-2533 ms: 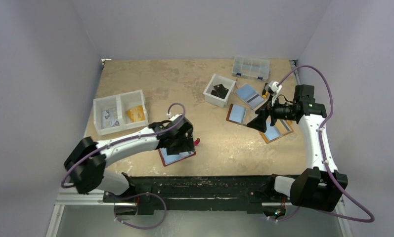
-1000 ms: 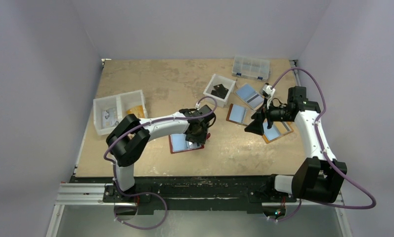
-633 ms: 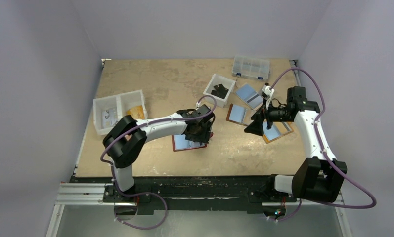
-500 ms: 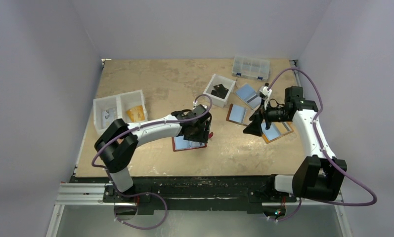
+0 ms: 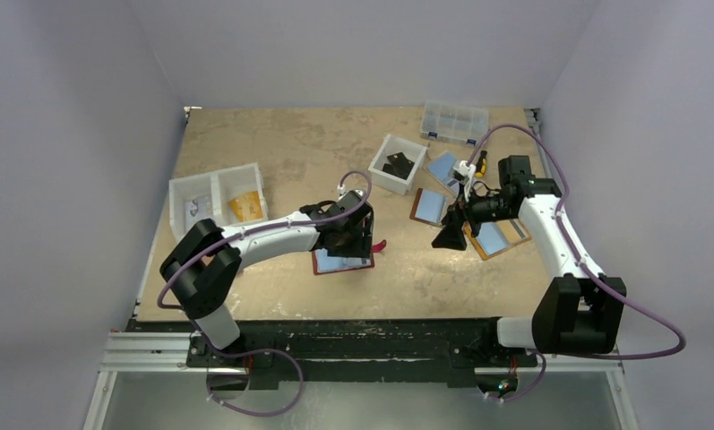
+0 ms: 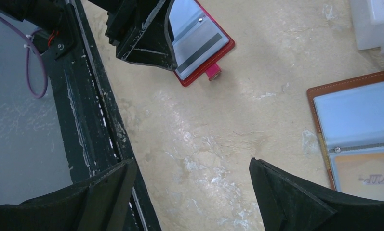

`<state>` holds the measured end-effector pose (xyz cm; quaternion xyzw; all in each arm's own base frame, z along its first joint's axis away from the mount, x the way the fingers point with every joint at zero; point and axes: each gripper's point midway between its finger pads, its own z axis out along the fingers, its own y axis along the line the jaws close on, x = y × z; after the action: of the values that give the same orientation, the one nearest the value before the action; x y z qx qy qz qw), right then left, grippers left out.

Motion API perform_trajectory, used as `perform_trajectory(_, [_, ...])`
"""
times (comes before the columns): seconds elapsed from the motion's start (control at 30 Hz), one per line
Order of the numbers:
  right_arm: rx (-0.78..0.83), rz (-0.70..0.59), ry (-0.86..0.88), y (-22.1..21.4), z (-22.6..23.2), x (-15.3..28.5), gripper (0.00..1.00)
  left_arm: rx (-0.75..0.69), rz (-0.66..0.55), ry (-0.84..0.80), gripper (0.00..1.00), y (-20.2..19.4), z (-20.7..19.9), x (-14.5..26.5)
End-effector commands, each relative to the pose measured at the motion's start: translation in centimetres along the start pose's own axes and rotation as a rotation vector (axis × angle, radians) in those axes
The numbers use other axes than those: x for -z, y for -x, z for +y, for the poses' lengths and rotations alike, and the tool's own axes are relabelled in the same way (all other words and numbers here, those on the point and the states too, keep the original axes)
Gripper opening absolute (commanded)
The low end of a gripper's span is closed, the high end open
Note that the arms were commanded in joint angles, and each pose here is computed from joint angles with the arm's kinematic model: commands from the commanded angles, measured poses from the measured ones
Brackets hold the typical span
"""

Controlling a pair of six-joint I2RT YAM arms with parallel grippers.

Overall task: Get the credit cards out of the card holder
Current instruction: Move the card holder to the center of the board.

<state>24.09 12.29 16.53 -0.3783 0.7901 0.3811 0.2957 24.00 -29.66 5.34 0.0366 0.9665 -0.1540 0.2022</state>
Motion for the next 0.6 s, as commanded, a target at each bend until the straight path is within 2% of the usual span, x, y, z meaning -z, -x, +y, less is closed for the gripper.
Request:
perform_trajectory(0.0, [0.022, 0.009, -0.026, 0.5, -0.2, 0.0, 0.99, 0.011, -0.049, -0.06, 0.61, 1.5, -1.6, 0.2])
perform_trajectory(0.07, [0.026, 0.022, -0.045, 0.6, -0.5, 0.2, 0.99, 0.012, -0.105, -0.119, 0.63, 2.6, -2.6, 1.5])
perform_trajectory(0.23, [0.059, 0.047, -0.173, 1.7, -2.0, 1.6, 0.99, 0.036, -0.236, -0.21, 0.76, 5.2, -3.3, 5.5])
perform_trajectory(0.33, [0.086, 0.005, -0.259, 3.7, -2.6, 2.9, 0.99, 0.077, -0.301, -0.28, 0.83, 6.6, -3.2, 8.3])
perform_trajectory(0.43, [0.108, -0.034, -0.355, 6.1, -3.2, 4.5, 0.99, 0.141, -0.373, -0.326, 0.86, 8.1, -1.8, 11.3])
perform_trajectory(0.57, [0.109, -0.101, -0.45, 9.2, -3.5, 7.1, 0.99, 0.221, -0.511, -0.321, 0.97, 9.9, 1.5, 16.2])
